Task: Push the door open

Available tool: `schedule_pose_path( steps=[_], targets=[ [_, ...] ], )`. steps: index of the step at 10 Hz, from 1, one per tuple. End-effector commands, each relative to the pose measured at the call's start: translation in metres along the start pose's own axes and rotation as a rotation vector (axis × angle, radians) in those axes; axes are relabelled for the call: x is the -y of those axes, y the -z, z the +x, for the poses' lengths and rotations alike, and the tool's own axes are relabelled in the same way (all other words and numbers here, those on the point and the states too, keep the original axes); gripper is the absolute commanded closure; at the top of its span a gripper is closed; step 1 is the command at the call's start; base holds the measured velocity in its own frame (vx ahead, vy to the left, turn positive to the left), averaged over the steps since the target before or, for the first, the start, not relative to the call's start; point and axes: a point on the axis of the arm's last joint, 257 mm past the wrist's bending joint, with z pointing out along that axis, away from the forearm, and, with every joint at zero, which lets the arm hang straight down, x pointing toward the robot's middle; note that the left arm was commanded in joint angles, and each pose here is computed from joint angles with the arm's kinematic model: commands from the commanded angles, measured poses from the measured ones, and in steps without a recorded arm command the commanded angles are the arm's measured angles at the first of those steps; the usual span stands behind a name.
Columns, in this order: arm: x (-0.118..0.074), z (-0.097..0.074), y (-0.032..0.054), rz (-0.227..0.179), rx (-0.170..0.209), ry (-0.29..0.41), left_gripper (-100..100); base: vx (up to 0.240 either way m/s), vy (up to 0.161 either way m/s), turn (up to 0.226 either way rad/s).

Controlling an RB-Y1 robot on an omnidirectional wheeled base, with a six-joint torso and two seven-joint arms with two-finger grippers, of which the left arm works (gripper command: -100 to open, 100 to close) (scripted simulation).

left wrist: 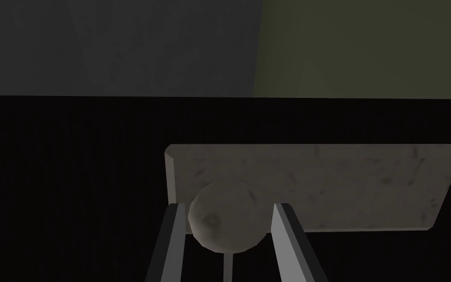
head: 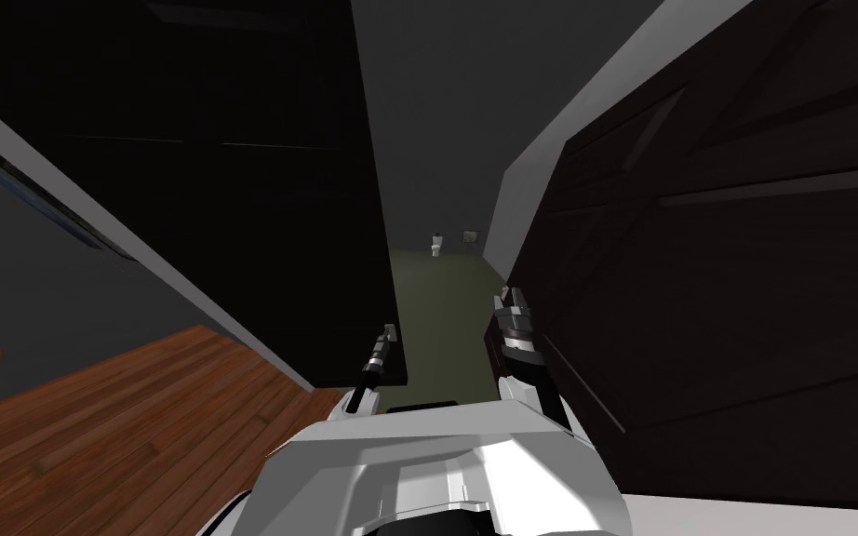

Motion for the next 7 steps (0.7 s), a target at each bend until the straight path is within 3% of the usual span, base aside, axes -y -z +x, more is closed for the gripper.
schedule_pose_path(
  steps=[1, 7],
  targets=[
    [0.0, -0.007, 0.0002, 0.0, 0.014, -0.003, 100, 0.088, -0.025, 0.021],
    [0.0, -0.037, 0.0018, -0.001, 0.073, -0.011, 100, 0.173, -0.05, 0.037]
  ],
)
